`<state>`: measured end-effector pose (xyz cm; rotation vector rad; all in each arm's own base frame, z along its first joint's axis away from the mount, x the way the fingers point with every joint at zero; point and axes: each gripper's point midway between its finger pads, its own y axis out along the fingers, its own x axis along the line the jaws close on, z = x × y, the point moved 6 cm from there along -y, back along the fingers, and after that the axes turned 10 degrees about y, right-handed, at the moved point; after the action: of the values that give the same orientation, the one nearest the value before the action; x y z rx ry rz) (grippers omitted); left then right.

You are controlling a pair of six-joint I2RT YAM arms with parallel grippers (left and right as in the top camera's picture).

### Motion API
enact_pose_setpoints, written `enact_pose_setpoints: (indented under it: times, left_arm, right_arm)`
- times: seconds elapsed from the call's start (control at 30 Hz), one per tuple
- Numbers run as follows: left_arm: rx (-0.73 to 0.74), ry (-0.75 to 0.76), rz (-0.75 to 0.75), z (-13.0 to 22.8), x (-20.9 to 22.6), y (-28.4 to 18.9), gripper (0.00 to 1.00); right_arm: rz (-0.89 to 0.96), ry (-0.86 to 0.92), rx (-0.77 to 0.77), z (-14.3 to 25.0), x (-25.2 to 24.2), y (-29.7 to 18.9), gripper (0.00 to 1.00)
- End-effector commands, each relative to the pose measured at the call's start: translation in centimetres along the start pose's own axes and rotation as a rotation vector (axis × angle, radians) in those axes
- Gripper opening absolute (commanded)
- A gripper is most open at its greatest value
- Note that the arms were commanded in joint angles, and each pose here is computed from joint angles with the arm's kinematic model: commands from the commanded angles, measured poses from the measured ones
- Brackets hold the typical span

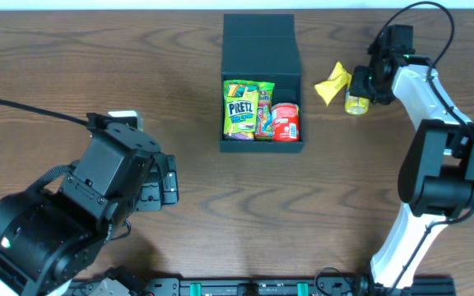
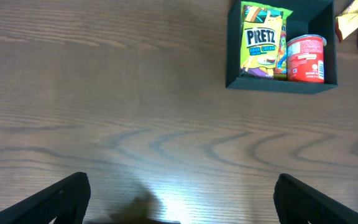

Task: Pack container
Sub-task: 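Lower the right gripper onto the yellow Mentos bottle and grasp it, then lift the Mentos bottle with the right gripper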

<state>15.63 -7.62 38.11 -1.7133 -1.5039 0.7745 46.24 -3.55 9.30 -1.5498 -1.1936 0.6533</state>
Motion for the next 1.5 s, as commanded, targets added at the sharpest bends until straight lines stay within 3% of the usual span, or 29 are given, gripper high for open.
enact_pose_setpoints:
  times: [0.0,0.23,0.47,0.5,0.57,0.6,0.87,1.47]
  left_arm:
    - [-0.007,0.007,0.006,-0.1,0.0,-0.2,0.95]
    - [-0.007,0.007,0.006,-0.1,0.0,-0.2,0.95]
    - [-0.007,0.007,0.006,-0.1,0.0,-0.2,0.95]
    - [-0.007,0.007,0.006,-0.1,0.0,-0.2,0.95]
    - [-0.008,0.007,0.006,-0.1,0.0,-0.2,0.95]
    - [-0.007,0.007,0.006,-0.1,0.0,-0.2,0.95]
    - [-0.007,0.007,0.006,-0.1,0.0,-0.2,0.96]
    - [-0.007,0.007,0.006,-0.1,0.0,-0.2,0.95]
  right_arm:
    - [-0.020,-0.023,-0.005,0.2,1.0,-1.8,0.32]
    - [-0.038,-0.043,-0.037,0.4,2.1,-5.9,0.29]
    - [-0.049,-0.080,-0.082,0.7,3.3,-9.4,0.34]
    - [-0.040,-0.081,-0.082,0.8,3.3,-9.6,0.42]
    - [-0.014,-0.080,-0.069,1.1,2.9,-9.7,0.68]
    - [0.000,-0.078,-0.058,1.4,2.7,-9.6,0.74]
    - [0.087,0.006,-0.040,1.7,1.5,-7.5,0.95]
    - [0.077,0.099,0.075,2.9,1.6,0.1,0.98]
